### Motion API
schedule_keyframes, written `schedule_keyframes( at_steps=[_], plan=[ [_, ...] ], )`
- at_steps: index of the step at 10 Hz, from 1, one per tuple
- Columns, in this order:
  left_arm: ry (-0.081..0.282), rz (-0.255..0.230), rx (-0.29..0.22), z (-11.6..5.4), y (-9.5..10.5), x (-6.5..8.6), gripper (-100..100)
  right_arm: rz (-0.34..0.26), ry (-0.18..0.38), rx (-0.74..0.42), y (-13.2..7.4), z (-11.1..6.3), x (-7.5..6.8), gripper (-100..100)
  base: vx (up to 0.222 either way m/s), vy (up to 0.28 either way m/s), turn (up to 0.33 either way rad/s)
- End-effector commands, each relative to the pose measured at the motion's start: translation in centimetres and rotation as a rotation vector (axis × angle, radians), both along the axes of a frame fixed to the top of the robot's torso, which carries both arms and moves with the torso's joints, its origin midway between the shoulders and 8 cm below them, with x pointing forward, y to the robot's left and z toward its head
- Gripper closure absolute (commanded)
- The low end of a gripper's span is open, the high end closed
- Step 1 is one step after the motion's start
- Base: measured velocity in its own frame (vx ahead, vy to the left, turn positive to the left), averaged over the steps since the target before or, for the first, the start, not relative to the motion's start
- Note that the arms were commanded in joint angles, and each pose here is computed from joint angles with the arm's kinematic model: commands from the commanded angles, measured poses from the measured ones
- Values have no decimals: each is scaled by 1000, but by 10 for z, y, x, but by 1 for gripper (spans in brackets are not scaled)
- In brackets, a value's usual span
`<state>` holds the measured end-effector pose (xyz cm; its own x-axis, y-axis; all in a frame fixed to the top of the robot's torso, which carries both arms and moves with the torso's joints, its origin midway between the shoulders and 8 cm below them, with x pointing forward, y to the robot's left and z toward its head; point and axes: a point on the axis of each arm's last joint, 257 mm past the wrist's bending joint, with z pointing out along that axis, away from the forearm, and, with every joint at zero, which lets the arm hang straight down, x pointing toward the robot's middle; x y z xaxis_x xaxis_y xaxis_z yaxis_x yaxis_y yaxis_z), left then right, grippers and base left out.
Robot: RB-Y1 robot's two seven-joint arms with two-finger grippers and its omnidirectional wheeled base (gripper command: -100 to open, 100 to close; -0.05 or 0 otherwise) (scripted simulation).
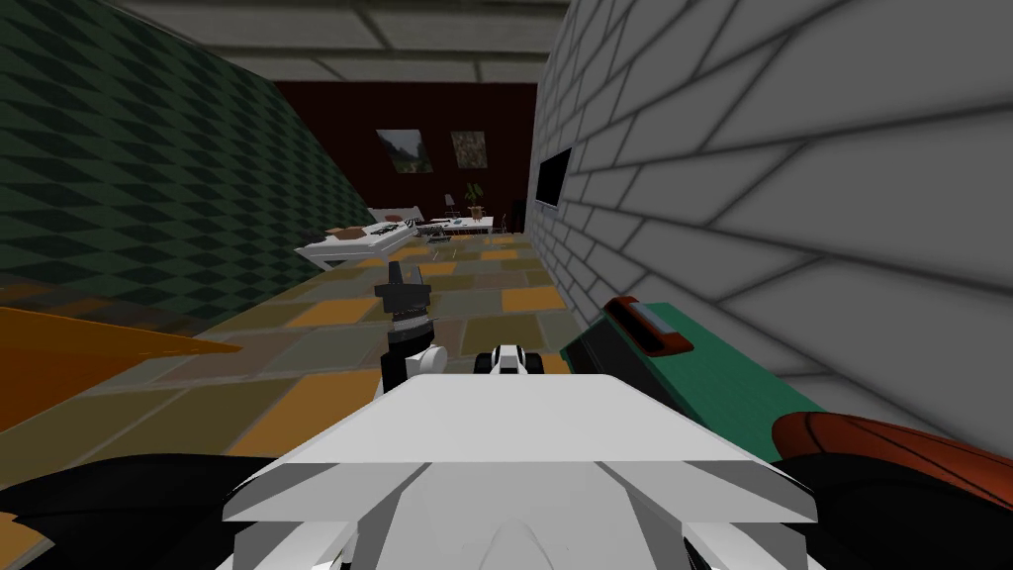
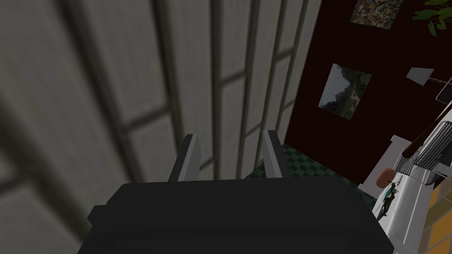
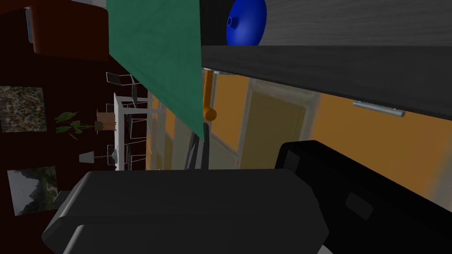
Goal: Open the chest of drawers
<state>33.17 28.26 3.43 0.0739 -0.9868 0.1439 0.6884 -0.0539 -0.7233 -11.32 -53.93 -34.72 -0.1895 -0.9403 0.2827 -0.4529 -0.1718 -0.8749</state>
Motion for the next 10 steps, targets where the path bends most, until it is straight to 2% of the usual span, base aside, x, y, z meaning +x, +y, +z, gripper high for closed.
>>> schedule_keyframes(
  at_steps=[1, 3, 4, 7, 9, 10],
  plan=[
    [0, 0, 0, 0, 0, 0, 0, 12, -1, 0, 5, 2, -3, 100, 20, 192, -45],
    [0, 0, 0, 0, 0, 0, 0, 15, 0, 1, 7, 3, -4, 100, 4, 154, -43],
    [0, 0, 0, 0, 0, 0, 0, 14, 4, 3, 5, 2, -3, -100, -1, -74, 29],
    [0, 0, 1, 0, 0, 0, 0, 13, 10, 7, 2, 0, -1, -100, -10, -166, 38],
    [0, 0, 0, 0, 0, 0, 0, 13, 9, 6, 2, 0, -2, -100, -7, -52, 10],
    [0, 0, 0, 0, 0, 0, 0, 13, 9, 6, 2, 0, -1, 100, -1, -9, 1]
  ],
)
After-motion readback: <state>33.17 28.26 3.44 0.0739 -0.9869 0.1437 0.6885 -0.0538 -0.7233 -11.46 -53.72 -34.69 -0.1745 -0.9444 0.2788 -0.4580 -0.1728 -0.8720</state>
